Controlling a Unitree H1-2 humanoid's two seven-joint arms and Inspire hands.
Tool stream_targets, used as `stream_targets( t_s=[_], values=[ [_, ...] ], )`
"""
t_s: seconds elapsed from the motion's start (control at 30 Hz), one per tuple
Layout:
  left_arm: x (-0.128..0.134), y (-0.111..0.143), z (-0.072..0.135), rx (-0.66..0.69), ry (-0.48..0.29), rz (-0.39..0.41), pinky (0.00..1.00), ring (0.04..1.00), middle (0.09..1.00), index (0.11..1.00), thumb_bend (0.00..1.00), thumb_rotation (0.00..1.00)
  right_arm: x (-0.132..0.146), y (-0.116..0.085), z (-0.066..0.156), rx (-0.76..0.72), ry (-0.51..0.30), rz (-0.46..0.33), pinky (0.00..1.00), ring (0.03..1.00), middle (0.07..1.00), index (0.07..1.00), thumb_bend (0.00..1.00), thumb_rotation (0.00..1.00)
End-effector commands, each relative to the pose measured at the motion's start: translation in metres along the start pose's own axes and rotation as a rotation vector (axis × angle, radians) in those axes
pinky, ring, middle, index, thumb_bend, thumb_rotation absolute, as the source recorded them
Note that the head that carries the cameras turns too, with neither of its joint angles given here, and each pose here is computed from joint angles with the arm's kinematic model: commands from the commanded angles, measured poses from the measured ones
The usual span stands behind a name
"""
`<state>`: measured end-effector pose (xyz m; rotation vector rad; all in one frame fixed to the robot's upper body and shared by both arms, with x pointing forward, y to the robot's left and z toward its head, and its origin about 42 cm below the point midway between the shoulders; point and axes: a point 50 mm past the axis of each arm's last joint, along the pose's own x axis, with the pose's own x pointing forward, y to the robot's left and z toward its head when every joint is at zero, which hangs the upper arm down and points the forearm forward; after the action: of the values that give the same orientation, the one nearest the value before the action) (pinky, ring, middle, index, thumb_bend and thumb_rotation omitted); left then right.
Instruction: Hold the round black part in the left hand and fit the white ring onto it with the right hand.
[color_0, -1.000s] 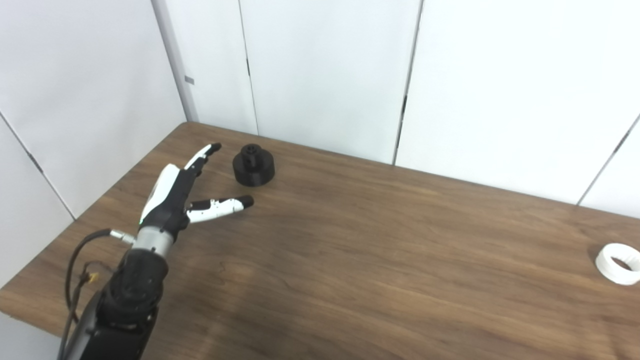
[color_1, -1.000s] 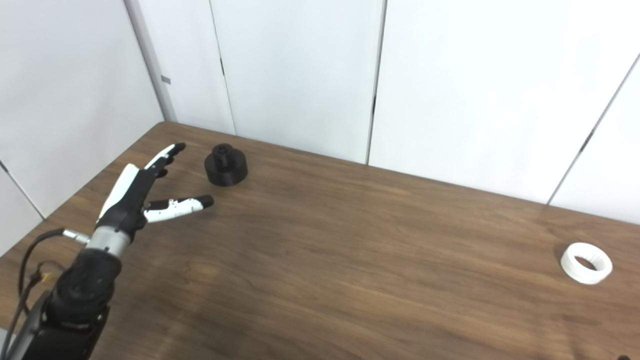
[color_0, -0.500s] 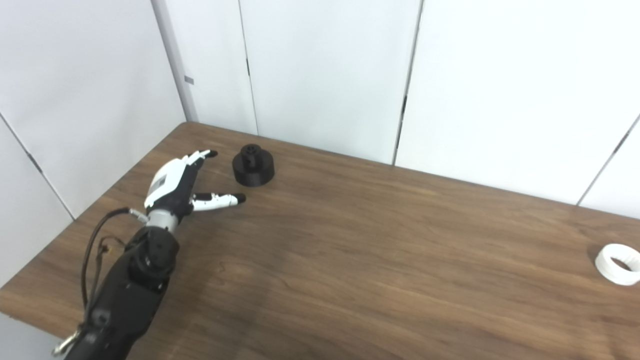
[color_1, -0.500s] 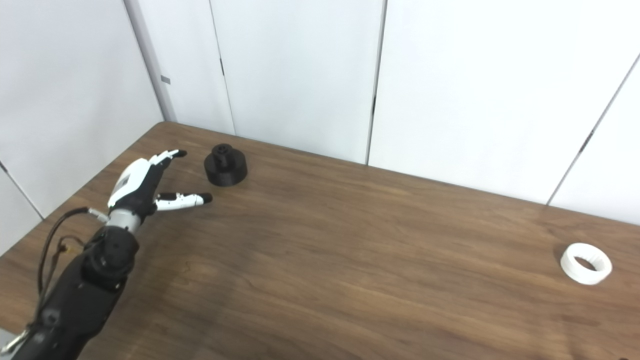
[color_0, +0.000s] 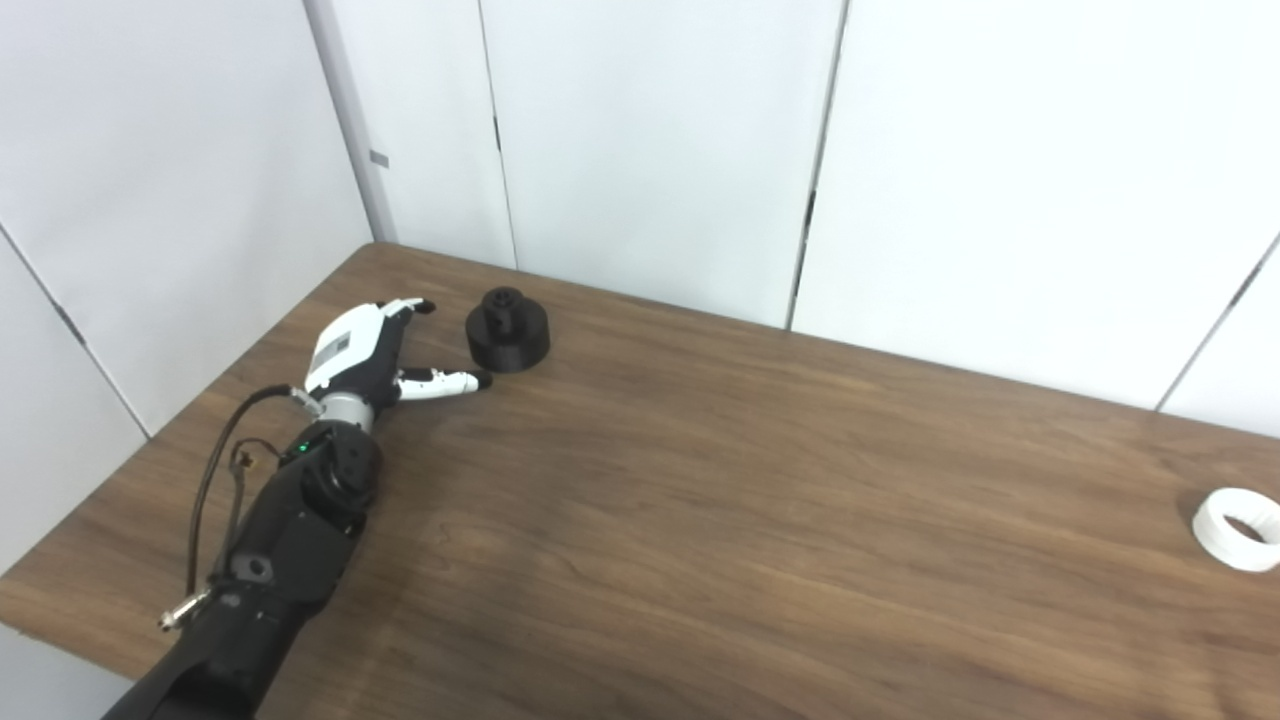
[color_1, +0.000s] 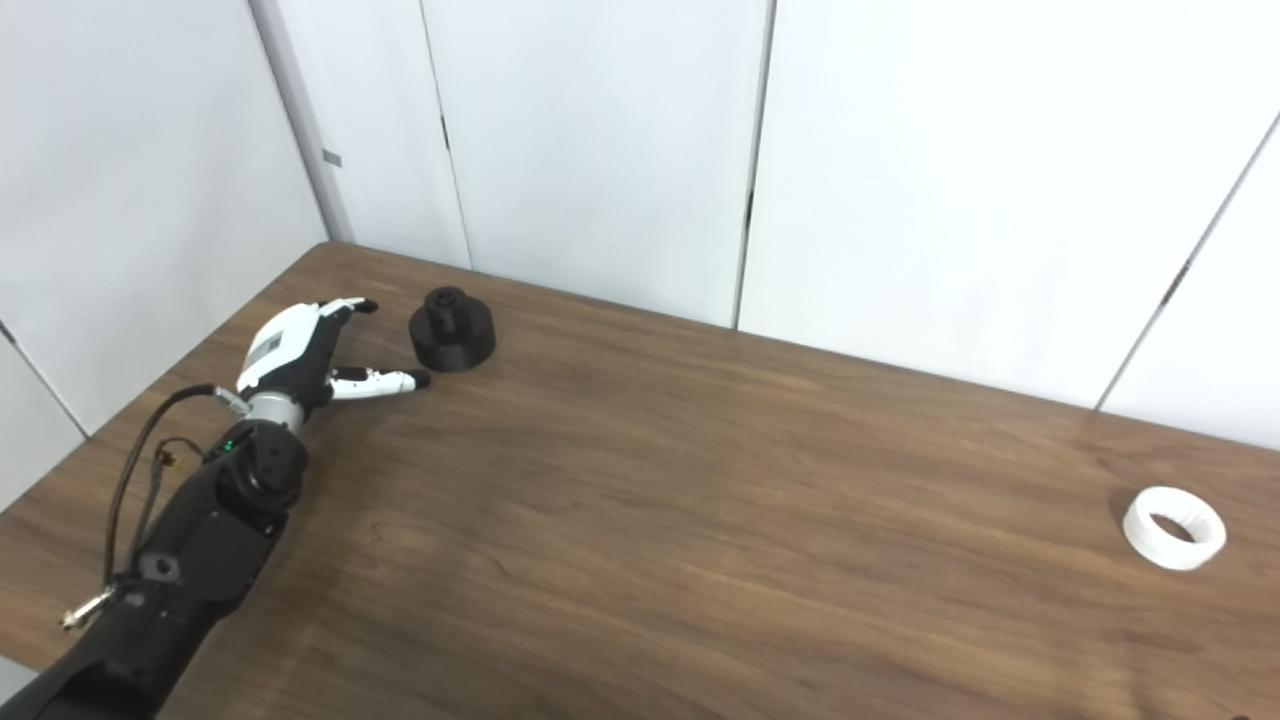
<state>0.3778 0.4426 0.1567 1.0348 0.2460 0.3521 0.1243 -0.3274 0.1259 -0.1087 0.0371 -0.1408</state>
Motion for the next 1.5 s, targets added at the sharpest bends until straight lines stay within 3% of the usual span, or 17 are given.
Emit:
stream_targets(
  t_s=[0.0,0.6,1.47],
  values=[
    [0.02,0.036,0.02,0.034,-0.049,0.086,1.0,0.999,0.95,0.859,1.0,0.46,0.0,0.001,0.014,-0.02,-0.068,-0.01,1.0,1.0,0.951,0.937,0.61,1.0],
    [0.04,0.02,0.038,0.077,0.005,0.024,1.0,1.0,0.953,0.867,1.0,0.46,-0.007,0.004,0.019,-0.032,-0.074,-0.005,1.0,1.0,0.954,0.939,0.6,1.0],
    [0.053,0.001,0.063,0.088,0.006,-0.032,1.0,1.0,0.962,0.883,1.0,0.5,-0.019,0.005,0.021,-0.073,-0.071,-0.007,1.0,1.0,0.943,0.929,0.63,1.0]
  ],
)
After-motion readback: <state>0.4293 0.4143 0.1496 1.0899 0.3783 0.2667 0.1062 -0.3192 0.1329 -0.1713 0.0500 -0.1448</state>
